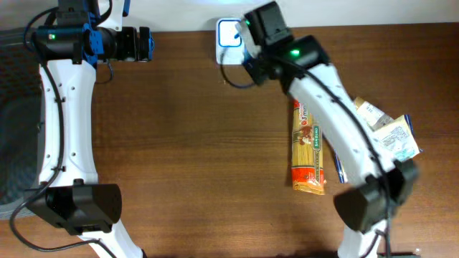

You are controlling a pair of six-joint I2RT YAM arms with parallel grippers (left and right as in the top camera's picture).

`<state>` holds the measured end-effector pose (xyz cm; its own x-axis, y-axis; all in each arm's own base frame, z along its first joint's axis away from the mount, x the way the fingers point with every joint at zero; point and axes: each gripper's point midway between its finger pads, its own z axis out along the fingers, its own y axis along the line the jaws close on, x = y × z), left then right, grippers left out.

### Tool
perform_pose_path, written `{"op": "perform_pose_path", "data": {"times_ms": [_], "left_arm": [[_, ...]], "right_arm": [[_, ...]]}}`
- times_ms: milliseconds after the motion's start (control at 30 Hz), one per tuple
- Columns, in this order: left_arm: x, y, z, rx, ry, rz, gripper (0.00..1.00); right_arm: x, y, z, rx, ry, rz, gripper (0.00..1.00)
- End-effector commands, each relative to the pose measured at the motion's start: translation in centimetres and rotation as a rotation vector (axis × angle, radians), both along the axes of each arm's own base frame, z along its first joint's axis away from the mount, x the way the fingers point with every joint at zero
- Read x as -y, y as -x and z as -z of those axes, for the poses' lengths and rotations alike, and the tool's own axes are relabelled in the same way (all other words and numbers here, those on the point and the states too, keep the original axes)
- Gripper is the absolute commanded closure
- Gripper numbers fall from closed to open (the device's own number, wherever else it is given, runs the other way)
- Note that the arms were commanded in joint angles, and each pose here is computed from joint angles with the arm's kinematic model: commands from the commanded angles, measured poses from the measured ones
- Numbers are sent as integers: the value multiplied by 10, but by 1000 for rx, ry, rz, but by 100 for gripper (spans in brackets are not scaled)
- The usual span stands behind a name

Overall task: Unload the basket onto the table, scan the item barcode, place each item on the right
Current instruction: 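Place the green box beside the pasta bag and release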

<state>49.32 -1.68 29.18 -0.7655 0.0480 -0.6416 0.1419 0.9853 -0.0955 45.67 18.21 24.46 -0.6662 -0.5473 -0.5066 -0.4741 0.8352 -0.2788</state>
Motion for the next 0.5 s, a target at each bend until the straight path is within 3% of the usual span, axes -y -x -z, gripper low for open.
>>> {"op": "perform_pose_path", "data": {"times_ms": [0,133,233,467], "left_arm": [[0,3,-9,23,-8,13,1],[0,3,-9,23,-8,13,1],[0,3,-9,23,-8,13,1],[0,3,-9,23,-8,13,1]], "right_arm": [[19,46,2,-167,-42,72,96],[65,85,33,-427,-31,219,96],[100,95,58,-554,-81,318,96],[170,116,135,-707,-90,500,93]]}}
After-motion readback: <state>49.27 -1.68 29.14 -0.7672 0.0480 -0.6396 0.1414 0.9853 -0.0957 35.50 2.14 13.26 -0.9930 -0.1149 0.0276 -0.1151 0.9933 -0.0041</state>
